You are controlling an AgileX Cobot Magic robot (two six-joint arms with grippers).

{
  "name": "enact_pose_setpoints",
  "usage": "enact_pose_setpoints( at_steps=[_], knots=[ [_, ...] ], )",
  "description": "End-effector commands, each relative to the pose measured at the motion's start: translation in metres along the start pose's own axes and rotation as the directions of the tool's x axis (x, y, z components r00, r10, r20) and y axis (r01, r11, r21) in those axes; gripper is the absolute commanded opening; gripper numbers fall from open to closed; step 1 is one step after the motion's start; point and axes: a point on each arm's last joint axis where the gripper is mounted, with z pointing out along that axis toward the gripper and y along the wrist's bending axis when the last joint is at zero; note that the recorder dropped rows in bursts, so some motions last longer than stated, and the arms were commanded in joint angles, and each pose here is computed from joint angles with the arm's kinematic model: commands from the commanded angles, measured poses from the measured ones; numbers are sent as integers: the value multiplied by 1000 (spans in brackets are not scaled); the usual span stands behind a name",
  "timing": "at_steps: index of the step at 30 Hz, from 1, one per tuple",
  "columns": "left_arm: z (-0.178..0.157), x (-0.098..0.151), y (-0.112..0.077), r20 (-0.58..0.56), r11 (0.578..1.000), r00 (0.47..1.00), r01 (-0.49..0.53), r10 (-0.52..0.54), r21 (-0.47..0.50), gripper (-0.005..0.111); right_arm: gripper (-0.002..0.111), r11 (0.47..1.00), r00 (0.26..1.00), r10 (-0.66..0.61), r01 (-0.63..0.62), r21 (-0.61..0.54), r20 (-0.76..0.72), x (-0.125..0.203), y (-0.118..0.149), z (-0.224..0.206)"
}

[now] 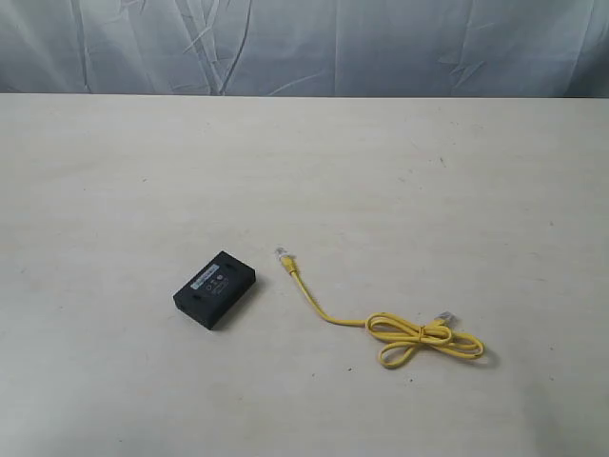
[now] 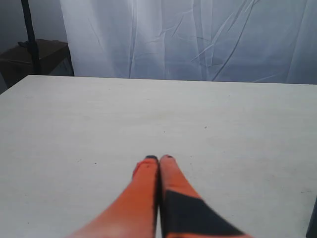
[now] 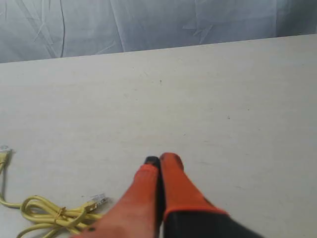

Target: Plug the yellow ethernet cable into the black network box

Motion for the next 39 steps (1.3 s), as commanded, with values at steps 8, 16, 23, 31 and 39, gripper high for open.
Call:
enact_pose_setpoints(
  at_steps=[8,16,23,31,39],
  knots=[
    [0,0,0,13,1000,1000,-6,6,9,0,0,1000,934,-13,18,-11,357,-32,1,-6],
    [0,0,0,13,1000,1000,-6,6,9,0,0,1000,838,-3,15,-18,545,-49,2,-15],
    [0,0,0,13,1000,1000,-6,6,9,0,0,997,840,-71,71,20,538,-48,2,-15],
    [0,0,0,13,1000,1000,-6,6,9,0,-1,993,960,-119,120,12,254,-93,8,-15],
    [0,0,0,13,1000,1000,-6,6,9,0,-1,985,982,-172,173,3,-81,-149,12,17]
  ],
)
